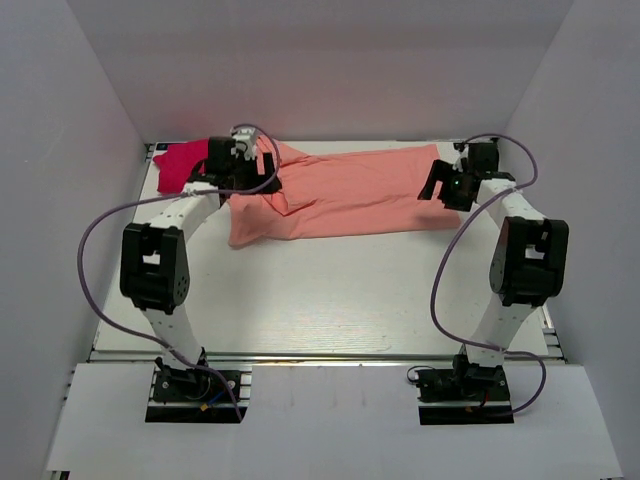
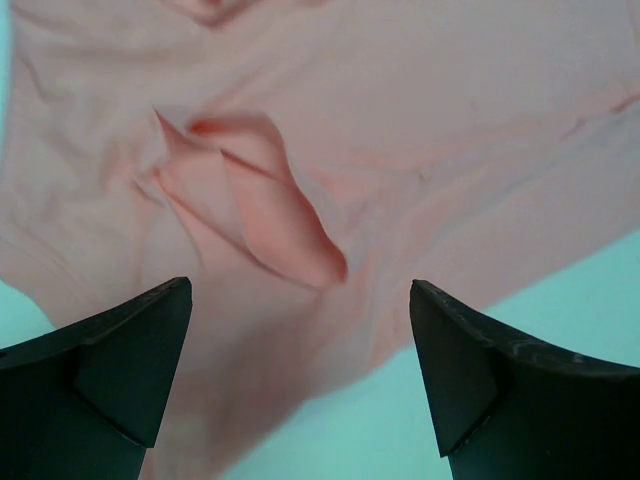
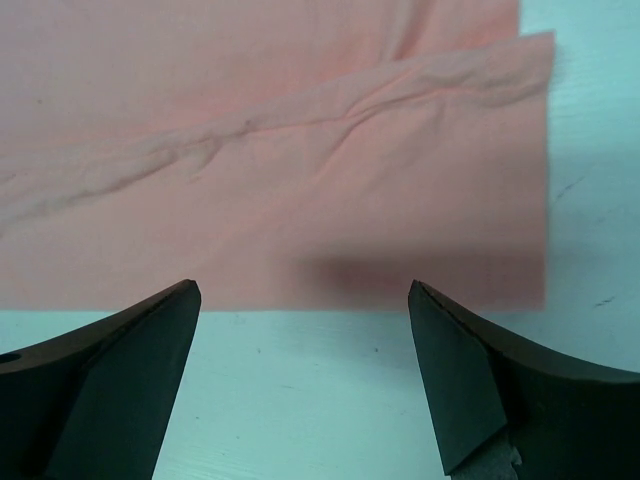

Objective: Fold and stack the t-shirts
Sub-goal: Fold the flattened tshirt in 1/3 of the way

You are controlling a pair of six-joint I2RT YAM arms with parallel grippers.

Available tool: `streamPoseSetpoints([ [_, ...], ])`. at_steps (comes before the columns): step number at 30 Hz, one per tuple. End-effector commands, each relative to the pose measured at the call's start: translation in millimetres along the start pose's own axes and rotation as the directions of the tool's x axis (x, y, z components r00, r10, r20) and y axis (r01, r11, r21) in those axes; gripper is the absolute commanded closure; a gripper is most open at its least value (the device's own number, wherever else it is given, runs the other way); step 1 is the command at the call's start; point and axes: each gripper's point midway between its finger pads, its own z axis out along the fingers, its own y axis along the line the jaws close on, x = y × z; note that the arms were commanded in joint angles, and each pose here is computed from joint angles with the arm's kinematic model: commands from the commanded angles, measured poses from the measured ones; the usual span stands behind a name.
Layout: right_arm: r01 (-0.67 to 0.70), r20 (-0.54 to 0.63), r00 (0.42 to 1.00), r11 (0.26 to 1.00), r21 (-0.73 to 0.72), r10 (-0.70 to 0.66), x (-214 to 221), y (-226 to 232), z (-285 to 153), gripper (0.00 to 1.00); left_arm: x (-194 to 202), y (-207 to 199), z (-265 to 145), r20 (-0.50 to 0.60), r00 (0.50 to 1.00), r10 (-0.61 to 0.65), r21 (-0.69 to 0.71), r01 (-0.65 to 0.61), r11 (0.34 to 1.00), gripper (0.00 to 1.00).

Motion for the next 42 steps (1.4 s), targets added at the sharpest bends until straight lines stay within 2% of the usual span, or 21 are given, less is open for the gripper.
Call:
streamPoseSetpoints([
  [1,-0.018,-0.01,1.0,0.998,-0.06,0.018,14,9,8,0.1,37,-14,-10,-0.038,0.997,-0.07,0.055,0.072,0.996,0.0],
  [2,-0.025,-0.021,1.0,0.998,-0.064,0.023,18,9,11,0.1,64,-10,-10,-0.081,0.992,-0.092,0.044,0.096,0.994,0.0],
  [3,-0.024,-0.028,0.999,0.997,-0.07,0.022,21,9,13,0.1,74,-6,-10,-0.093,0.989,-0.112,0.042,0.117,0.992,0.0],
  [4,-0.033,-0.048,0.998,0.996,-0.088,0.029,30,8,22,0.1,73,-7,-11,-0.071,0.991,-0.115,0.047,0.118,0.992,0.0],
  [6,-0.048,-0.069,0.997,0.995,-0.088,0.042,37,4,34,0.1,94,4,-8,-0.1,0.985,-0.141,0.019,0.144,0.989,0.0],
  [12,-0.083,-0.087,0.993,0.996,-0.026,0.081,49,-15,55,0.1,142,26,9,-0.236,0.949,-0.21,-0.075,0.198,0.977,0.0],
  [13,-0.089,-0.093,0.992,0.996,-0.004,0.088,54,-21,56,0.1,164,30,5,-0.278,0.934,-0.226,-0.1,0.206,0.973,0.0],
  [15,-0.104,-0.097,0.99,0.994,0.026,0.106,61,-26,53,0.1,171,35,-5,-0.273,0.931,-0.242,-0.148,0.208,0.967,0.0],
  [16,-0.121,-0.13,0.983,0.991,0.049,0.127,77,-31,52,0.1,188,39,-14,-0.299,0.917,-0.266,-0.193,0.215,0.957,0.0],
  [17,-0.132,-0.134,0.981,0.987,0.092,0.144,82,-37,50,0.1,197,50,-23,-0.301,0.902,-0.309,-0.284,0.224,0.932,0.0],
  [21,-0.195,-0.132,0.966,0.961,0.194,0.223,109,-49,30,0.1,218,57,-56,-0.329,0.87,-0.366,-0.383,0.231,0.894,0.0],
  [22,-0.241,-0.143,0.949,0.94,0.241,0.28,127,-55,26,0.1,222,61,-64,-0.322,0.869,-0.375,-0.416,0.226,0.881,0.0],
  [24,-0.257,-0.162,0.939,0.93,0.262,0.305,155,-57,10,0.1,232,59,-85,-0.319,0.854,-0.411,-0.46,0.239,0.855,0.0],
  [26,-0.277,-0.144,0.932,0.91,0.309,0.333,169,-64,-2,0.1,244,63,-106,-0.322,0.837,-0.442,-0.525,0.23,0.82,0.0],
  [28,-0.287,-0.131,0.931,0.906,0.31,0.34,179,-60,-18,0.1,247,58,-123,-0.289,0.846,-0.448,-0.547,0.238,0.802,0.0],
  [29,-0.284,-0.173,0.923,0.912,0.295,0.343,200,-56,-22,0.1,249,50,-123,-0.283,0.848,-0.447,-0.504,0.265,0.822,0.0],
  [31,-0.283,-0.149,0.934,0.927,0.247,0.325,198,-47,-30,0.1,229,24,-126,-0.249,0.866,-0.433,-0.37,0.329,0.869,0.0],
  [33,-0.265,-0.142,0.945,0.943,0.2,0.296,201,-37,-42,0.1,214,10,-129,-0.214,0.886,-0.41,-0.293,0.343,0.893,0.0],
  [38,-0.193,-0.064,0.977,0.969,0.152,0.204,166,-23,-63,0.1,148,-12,-139,-0.072,0.943,-0.325,-0.145,0.313,0.939,0.0],
  [40,-0.174,-0.013,0.984,0.978,0.118,0.177,146,-13,-72,0.1,131,-22,-139,-0.047,0.954,-0.296,-0.096,0.291,0.952,0.0],
  [42,-0.154,0.022,0.988,0.984,0.09,0.153,131,-6,-78,0.1,131,-31,-126,-0.074,0.959,-0.275,-0.051,0.271,0.961,0.0],
])
